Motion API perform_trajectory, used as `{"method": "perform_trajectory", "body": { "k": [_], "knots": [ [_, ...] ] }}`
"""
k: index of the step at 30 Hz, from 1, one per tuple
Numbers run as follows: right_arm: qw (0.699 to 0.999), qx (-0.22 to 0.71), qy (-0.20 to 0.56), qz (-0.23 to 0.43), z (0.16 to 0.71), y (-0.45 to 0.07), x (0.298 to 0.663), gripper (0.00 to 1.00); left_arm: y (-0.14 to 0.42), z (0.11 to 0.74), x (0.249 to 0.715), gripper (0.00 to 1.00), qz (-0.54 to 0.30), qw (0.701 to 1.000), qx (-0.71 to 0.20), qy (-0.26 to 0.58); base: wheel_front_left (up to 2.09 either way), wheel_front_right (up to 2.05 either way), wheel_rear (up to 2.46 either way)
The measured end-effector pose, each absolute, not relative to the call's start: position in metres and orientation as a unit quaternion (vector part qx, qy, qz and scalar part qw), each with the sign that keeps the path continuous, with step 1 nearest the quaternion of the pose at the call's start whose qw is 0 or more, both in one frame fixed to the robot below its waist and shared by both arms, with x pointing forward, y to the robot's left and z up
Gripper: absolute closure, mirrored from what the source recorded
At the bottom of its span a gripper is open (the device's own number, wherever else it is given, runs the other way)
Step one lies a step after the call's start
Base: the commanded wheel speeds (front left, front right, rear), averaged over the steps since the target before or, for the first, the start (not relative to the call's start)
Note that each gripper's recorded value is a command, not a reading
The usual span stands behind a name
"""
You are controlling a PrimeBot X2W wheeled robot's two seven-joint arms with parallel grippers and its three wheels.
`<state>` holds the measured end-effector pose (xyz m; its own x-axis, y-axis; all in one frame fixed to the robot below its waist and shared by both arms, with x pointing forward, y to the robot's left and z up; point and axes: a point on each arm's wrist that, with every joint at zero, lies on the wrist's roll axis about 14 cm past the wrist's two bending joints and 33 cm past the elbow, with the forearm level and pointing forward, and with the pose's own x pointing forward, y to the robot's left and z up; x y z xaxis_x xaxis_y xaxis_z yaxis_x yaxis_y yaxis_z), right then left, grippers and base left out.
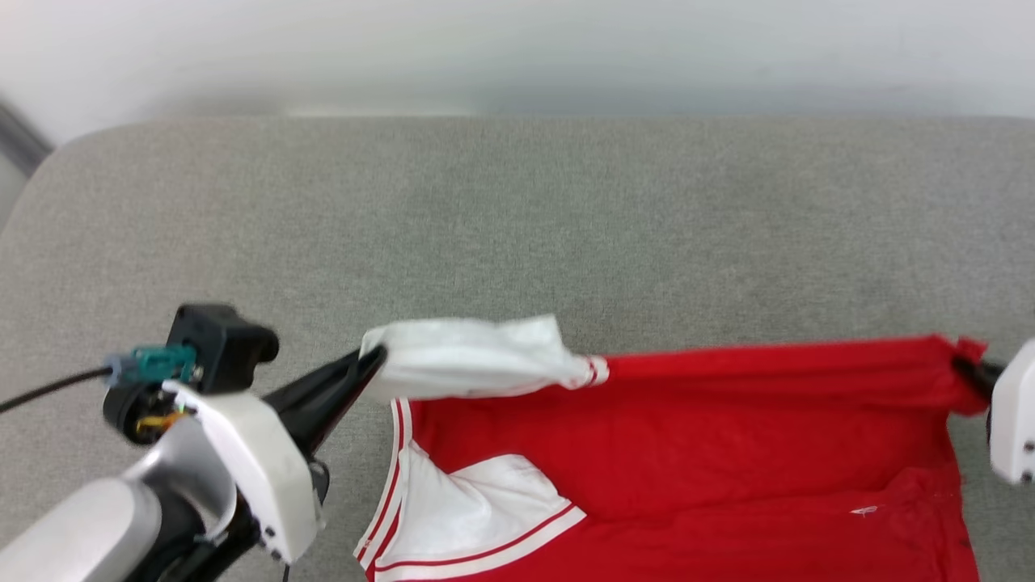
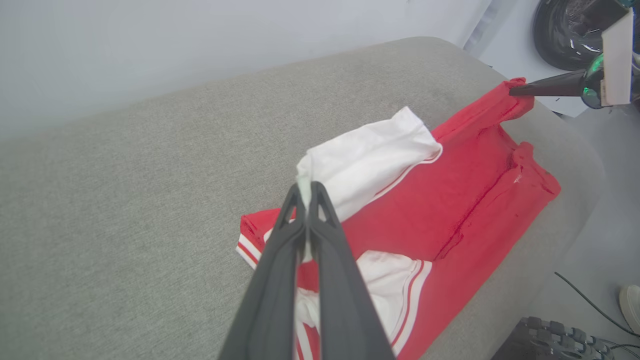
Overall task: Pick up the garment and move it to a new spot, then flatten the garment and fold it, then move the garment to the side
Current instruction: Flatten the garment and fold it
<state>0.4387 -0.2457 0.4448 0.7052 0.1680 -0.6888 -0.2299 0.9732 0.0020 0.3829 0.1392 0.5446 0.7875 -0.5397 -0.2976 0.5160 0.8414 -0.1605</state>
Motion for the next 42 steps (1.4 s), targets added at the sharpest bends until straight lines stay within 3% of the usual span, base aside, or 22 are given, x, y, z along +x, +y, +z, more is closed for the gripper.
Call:
{"method": "perform_trajectory", "body": {
  "k": [12, 28, 29, 30, 31, 37, 42],
  "knots": [
    [0.896, -0.036, 0.426, 0.123, 0.41, -0.243, 0.357, 1.0, 0.148, 0.48, 0.311, 1.0, -0.268, 0.917, -0.052, 0.291, 0.0, 0.0, 0.0],
    [0.845, -0.148, 0.485, 0.173, 0.375, -0.247, 0.323, 1.0, 0.133, 0.404, 0.285, 1.0, -0.278, 0.886, -0.041, 0.37, 0.0, 0.0, 0.0],
    [0.844, -0.149, 0.484, 0.174, 0.374, -0.247, 0.324, 1.0, 0.134, 0.401, 0.284, 0.96, -0.276, 0.885, -0.037, 0.373, 0.0, 0.0, 0.0],
    [0.845, -0.149, 0.483, 0.174, 0.373, -0.247, 0.325, 0.57, 0.135, 0.397, 0.283, 0.56, -0.276, 0.883, -0.032, 0.378, 0.0, 0.0, 0.0],
    [0.848, -0.145, 0.481, 0.173, 0.373, -0.247, 0.326, 0.0, 0.137, 0.394, 0.283, 0.01, -0.274, 0.882, -0.028, 0.382, 0.0, 0.0, 0.0],
    [0.875, -0.114, 0.435, 0.179, 0.389, -0.232, 0.342, 0.0, 0.136, 0.395, 0.284, 0.0, -0.268, 0.888, -0.034, 0.372, 0.0, 0.0, 0.0],
    [0.904, -0.08, 0.38, 0.177, 0.421, -0.224, 0.358, 0.0, 0.143, 0.417, 0.299, 0.0, -0.239, 0.916, -0.051, 0.319, 0.0, 0.0, 0.0]
  ]
}}
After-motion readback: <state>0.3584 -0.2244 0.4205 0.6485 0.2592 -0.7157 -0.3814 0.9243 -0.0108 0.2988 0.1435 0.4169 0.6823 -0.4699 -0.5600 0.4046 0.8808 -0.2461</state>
